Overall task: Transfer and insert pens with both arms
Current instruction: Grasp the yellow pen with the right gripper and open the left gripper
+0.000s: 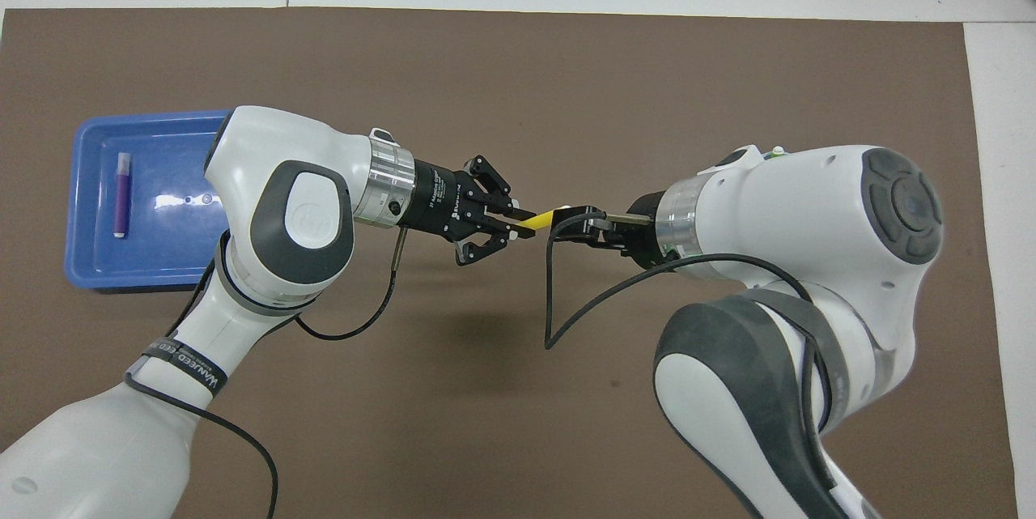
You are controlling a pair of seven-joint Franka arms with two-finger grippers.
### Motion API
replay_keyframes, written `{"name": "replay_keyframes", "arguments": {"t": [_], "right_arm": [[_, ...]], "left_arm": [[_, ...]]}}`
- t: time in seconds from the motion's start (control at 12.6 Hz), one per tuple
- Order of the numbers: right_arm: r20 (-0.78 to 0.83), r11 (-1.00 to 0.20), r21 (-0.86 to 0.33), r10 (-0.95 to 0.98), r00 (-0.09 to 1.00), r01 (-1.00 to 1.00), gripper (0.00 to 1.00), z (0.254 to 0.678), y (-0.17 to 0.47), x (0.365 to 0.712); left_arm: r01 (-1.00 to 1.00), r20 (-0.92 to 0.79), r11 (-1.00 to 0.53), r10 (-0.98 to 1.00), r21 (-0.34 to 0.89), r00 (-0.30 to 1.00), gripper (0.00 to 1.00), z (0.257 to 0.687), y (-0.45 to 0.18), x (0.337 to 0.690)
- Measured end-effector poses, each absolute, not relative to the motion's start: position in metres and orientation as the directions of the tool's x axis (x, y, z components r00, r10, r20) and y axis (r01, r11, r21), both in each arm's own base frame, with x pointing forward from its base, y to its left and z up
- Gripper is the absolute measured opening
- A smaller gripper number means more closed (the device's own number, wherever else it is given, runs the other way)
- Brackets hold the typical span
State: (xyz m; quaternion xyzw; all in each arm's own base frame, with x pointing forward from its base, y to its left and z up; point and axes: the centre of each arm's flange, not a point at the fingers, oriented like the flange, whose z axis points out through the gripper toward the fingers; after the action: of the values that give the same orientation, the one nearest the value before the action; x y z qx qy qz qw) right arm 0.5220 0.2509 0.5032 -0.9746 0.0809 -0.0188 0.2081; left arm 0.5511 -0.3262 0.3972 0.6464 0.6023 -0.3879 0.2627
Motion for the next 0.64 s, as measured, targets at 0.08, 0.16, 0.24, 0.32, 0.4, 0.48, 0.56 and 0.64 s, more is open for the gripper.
{"name": "replay_keyframes", "arguments": {"t": [0.08, 0.16, 0.24, 0.32, 0.4, 0.48, 0.56, 0.64], "right_arm": [[0.007, -0.899, -0.411, -0.168, 0.986, -0.151, 0.99, 0.503, 0.251, 0.523], [0.016, -0.897, -0.415, -0.173, 0.985, -0.151, 0.95, 0.503, 0.251, 0.525], [0.021, -0.895, -0.419, -0.177, 0.984, -0.152, 0.95, 0.499, 0.252, 0.527], [0.022, -0.894, -0.421, -0.179, 0.984, -0.154, 0.89, 0.495, 0.254, 0.53], [0.019, -0.893, -0.422, -0.182, 0.983, -0.157, 0.89, 0.489, 0.254, 0.533], [0.016, -0.892, -0.424, -0.184, 0.983, -0.16, 0.84, 0.486, 0.255, 0.536], [0.015, -0.89, -0.426, -0.186, 0.982, -0.162, 0.83, 0.484, 0.255, 0.538], [0.017, -0.889, -0.429, -0.187, 0.982, -0.162, 0.75, 0.483, 0.256, 0.54]], "left_arm": [[0.982, -0.818, -0.14, 0.575, -0.128, -0.025, 0.17, 0.397, -0.328, 0.55], [0.982, -0.818, -0.141, 0.574, -0.127, -0.023, 0.17, 0.398, -0.328, 0.55], [0.982, -0.819, -0.141, 0.574, -0.125, -0.022, 0.17, 0.399, -0.328, 0.549], [0.982, -0.819, -0.141, 0.573, -0.124, -0.021, 0.17, 0.4, -0.328, 0.549], [0.982, -0.821, -0.141, 0.571, -0.124, -0.022, 0.17, 0.401, -0.329, 0.549], [0.982, -0.823, -0.139, 0.567, -0.126, -0.025, 0.17, 0.401, -0.329, 0.549], [0.982, -0.824, -0.139, 0.566, -0.127, -0.027, 0.17, 0.401, -0.33, 0.548], [0.982, -0.824, -0.14, 0.565, -0.128, -0.027, 0.17, 0.401, -0.33, 0.548]]}}
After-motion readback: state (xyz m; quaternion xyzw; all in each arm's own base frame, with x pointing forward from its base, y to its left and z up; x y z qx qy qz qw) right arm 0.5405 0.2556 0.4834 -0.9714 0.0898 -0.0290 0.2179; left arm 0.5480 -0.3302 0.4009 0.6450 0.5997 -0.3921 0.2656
